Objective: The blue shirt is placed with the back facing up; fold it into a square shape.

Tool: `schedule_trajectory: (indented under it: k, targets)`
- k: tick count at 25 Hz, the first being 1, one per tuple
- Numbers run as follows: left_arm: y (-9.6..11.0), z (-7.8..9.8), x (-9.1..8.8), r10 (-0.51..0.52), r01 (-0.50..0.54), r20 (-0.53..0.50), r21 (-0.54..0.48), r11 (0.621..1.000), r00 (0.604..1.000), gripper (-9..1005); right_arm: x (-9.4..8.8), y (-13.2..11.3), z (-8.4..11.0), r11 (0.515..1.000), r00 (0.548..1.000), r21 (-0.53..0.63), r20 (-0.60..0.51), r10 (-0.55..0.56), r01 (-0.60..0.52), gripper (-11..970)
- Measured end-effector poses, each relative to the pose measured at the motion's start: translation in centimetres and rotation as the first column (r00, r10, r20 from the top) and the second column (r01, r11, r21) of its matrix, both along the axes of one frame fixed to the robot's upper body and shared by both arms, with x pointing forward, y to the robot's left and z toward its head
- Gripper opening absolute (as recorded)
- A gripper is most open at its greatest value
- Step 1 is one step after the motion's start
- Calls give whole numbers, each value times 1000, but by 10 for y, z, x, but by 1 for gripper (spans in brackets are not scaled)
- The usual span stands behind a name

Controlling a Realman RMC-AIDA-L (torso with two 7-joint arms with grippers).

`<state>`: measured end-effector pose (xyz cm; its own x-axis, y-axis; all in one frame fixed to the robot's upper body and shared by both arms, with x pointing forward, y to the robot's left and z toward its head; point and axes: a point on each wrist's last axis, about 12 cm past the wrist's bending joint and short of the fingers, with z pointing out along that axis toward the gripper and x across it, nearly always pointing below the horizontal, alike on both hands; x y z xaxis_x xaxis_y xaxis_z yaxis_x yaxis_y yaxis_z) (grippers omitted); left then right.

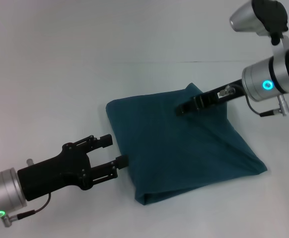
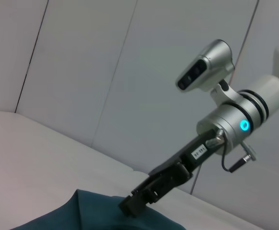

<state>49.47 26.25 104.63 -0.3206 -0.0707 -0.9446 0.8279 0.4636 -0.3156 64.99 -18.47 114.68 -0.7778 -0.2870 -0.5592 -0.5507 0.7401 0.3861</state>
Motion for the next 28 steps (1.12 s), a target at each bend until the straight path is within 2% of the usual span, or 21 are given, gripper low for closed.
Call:
schedule_trajectory:
  k: [2,6,13,18,28]
  targets:
    - [-1,0,0,-2,2,1,-1,1000,1000,766,4,3,5,999,1000,-40,9,-1,1,391]
    - [-2,0,0,-2,2,1,-4,1000,1000,766,8,12,13,994,1000,-110,17,9,-7,421]
    - [-3,-2,-2,3,-3,-4,-8,1000,1000,766,11,29,16,974,999,-223,22,32,-26,474]
    - [-3,-2,-2,7,-7,-5,-10,1000,1000,766,12,34,17,966,999,-256,25,30,-23,518]
    - [-3,-3,-2,12,-12,-6,-11,1000,1000,766,12,40,15,941,999,-339,32,27,-15,518]
